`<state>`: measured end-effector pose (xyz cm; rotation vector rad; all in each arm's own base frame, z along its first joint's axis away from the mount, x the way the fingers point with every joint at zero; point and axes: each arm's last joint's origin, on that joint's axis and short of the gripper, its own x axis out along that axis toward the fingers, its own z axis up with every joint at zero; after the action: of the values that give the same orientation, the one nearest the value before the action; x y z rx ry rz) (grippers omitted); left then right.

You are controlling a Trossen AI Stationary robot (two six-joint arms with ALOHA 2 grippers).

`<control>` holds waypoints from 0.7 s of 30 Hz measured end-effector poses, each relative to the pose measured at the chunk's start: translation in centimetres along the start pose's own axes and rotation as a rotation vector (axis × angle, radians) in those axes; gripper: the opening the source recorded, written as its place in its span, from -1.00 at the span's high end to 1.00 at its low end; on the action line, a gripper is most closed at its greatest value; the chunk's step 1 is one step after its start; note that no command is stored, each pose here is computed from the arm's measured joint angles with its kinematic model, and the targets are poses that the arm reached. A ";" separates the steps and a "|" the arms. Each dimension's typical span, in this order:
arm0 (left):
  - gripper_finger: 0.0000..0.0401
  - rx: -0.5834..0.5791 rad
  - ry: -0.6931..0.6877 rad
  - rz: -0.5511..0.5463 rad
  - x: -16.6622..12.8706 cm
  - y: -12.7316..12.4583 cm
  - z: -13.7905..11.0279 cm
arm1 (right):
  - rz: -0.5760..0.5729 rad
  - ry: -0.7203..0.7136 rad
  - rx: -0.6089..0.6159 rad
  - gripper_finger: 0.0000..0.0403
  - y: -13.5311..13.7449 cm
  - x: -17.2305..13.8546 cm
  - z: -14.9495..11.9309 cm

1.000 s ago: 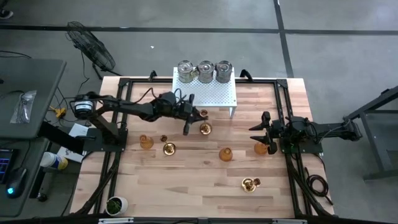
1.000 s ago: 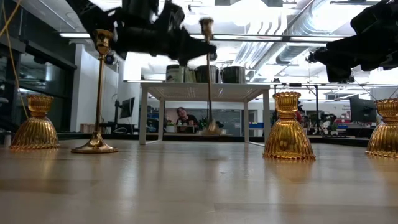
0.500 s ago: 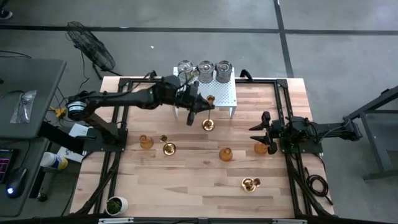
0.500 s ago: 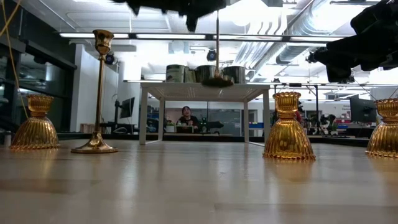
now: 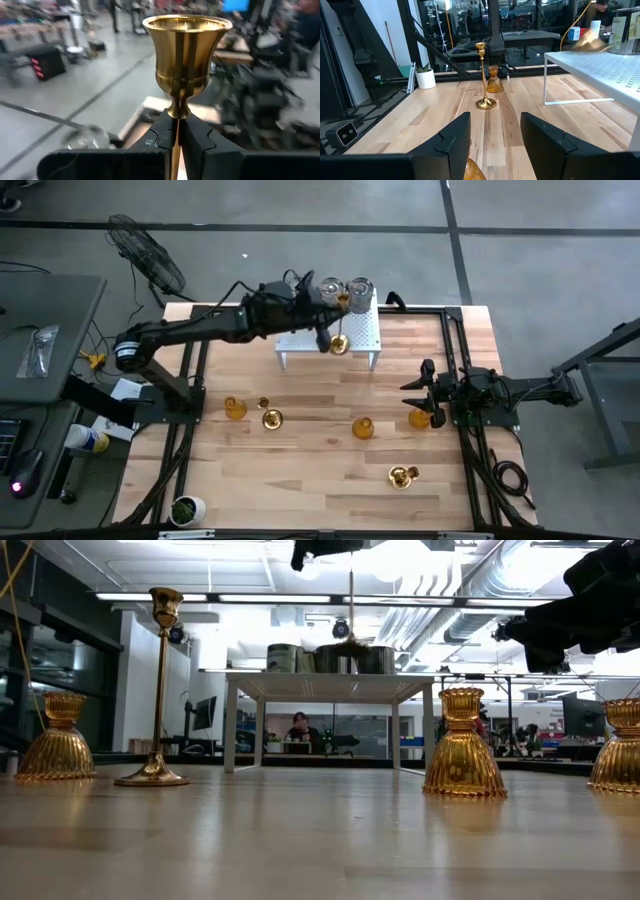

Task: Pick & Place candle stick holders
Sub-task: Put the top gold candle holder on the shelf

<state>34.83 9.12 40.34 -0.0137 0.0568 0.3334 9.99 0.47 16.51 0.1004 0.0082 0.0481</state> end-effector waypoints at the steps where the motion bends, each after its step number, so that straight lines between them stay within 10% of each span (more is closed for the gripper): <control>1: 0.95 0.000 -0.005 0.019 0.4 0.1 0.2 | 0.000 0.000 0.000 0.18 0.0 0.0 0.0; 21: 0.96 -0.008 0.002 0.105 7.7 2.7 0.1 | 0.000 0.000 0.000 0.18 0.0 0.0 0.0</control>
<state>41.21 14.17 40.00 -0.0186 0.0586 0.4382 9.99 0.46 16.51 0.1004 0.0080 0.0477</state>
